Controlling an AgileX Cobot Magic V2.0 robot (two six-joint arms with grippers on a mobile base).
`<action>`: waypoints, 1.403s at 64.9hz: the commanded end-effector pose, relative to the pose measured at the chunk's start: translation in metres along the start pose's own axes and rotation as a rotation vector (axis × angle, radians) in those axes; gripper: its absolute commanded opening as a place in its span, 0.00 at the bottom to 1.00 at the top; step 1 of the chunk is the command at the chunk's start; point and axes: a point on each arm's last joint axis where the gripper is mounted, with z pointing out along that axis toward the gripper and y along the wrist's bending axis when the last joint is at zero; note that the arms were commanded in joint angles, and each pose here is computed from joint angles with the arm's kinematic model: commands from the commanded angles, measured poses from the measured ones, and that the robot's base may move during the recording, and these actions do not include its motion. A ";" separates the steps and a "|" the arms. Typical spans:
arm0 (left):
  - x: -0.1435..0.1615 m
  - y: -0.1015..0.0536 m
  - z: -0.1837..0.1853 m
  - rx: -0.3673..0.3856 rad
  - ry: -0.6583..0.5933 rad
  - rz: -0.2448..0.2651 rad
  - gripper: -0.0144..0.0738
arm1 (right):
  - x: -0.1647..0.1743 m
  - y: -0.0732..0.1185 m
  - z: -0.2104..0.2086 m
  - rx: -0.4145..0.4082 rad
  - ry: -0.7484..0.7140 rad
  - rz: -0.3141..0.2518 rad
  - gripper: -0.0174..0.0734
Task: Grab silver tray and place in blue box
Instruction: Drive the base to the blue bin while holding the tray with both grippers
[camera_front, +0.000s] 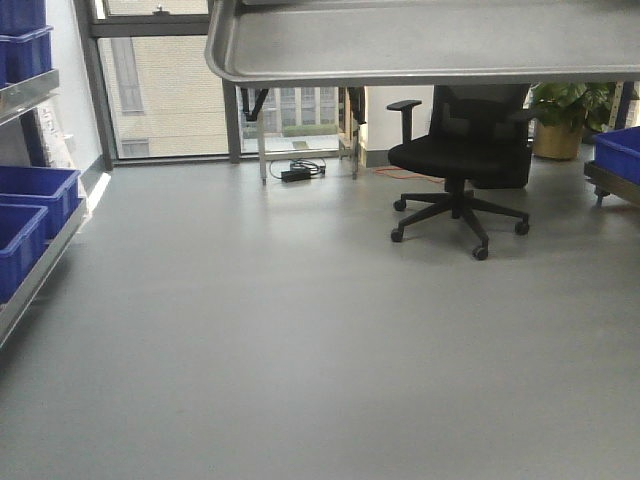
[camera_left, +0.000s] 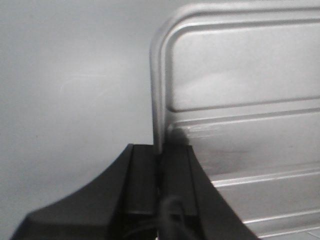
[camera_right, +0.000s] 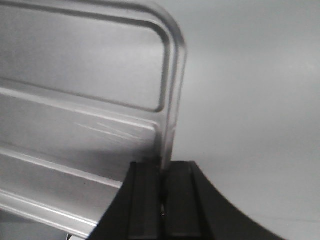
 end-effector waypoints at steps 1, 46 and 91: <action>-0.009 0.006 -0.019 -0.001 -0.080 0.015 0.05 | -0.011 -0.002 -0.011 0.010 -0.107 -0.029 0.25; -0.009 0.006 -0.019 0.000 -0.079 0.014 0.05 | -0.011 -0.002 -0.011 0.011 -0.105 -0.029 0.25; -0.010 0.006 -0.019 0.000 -0.080 0.012 0.05 | -0.011 -0.002 -0.011 0.012 -0.103 -0.029 0.25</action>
